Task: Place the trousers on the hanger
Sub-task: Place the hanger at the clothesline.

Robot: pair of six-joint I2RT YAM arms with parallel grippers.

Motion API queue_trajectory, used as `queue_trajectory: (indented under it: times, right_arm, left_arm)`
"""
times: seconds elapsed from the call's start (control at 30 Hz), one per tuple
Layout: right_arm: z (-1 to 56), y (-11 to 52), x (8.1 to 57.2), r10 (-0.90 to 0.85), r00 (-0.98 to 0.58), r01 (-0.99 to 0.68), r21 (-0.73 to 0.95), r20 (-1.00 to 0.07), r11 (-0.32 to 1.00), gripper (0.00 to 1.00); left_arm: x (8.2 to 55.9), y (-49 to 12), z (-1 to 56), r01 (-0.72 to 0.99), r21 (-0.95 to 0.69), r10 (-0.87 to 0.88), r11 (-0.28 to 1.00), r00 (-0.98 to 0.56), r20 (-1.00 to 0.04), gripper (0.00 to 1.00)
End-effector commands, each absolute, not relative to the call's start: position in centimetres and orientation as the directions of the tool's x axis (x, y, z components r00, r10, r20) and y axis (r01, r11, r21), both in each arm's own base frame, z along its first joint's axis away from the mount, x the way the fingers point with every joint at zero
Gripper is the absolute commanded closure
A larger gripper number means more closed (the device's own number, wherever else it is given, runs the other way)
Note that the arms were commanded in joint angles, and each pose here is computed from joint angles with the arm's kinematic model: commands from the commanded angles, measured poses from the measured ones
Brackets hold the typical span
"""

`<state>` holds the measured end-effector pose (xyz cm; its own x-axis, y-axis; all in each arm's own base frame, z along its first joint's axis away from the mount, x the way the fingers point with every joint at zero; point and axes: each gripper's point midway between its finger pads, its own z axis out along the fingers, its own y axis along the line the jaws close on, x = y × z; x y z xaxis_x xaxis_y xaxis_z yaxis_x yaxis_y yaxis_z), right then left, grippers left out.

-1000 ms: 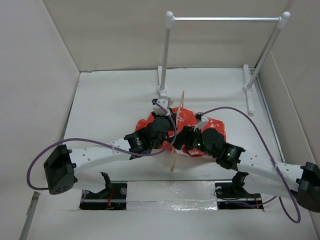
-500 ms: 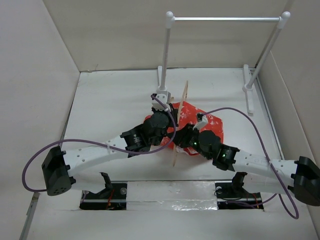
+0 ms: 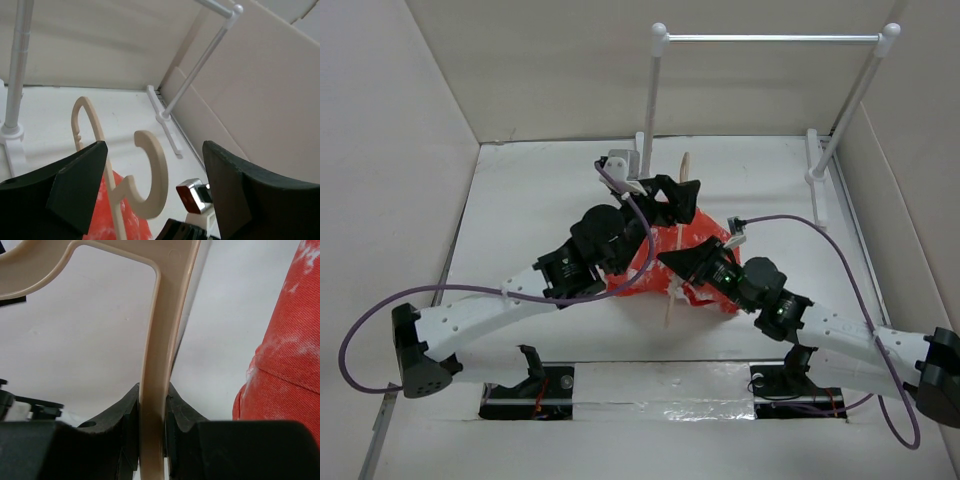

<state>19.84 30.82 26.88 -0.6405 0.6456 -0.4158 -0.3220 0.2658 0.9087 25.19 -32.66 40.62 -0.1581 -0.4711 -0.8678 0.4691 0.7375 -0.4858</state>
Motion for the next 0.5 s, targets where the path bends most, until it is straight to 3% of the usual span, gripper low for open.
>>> queue_trajectory:
  times: [0.0, 0.27, 0.47]
  right_arm:
    - [37.5, 28.3, 19.6, 0.762, -0.561, -0.497, 0.868, -0.324, 0.004, 1.0]
    - [39.7, 24.0, 22.6, 0.788, -0.481, -0.564, 0.824, -0.384, 0.057, 1.0]
    - [42.6, 20.9, 26.2, 0.768, -0.411, -0.614, 0.772, -0.492, 0.166, 1.0]
  left_arm:
    - [23.9, -29.3, 46.6, 0.52, -0.528, -0.58, 0.672, -0.074, -0.811, 0.24]
    - [23.4, -19.1, 44.6, 0.39, -0.603, -0.669, 0.696, 0.049, -0.741, 0.22]
    - [23.6, -17.7, 36.4, 0.315, -0.582, -0.617, 0.75, 0.014, -0.787, 0.23]
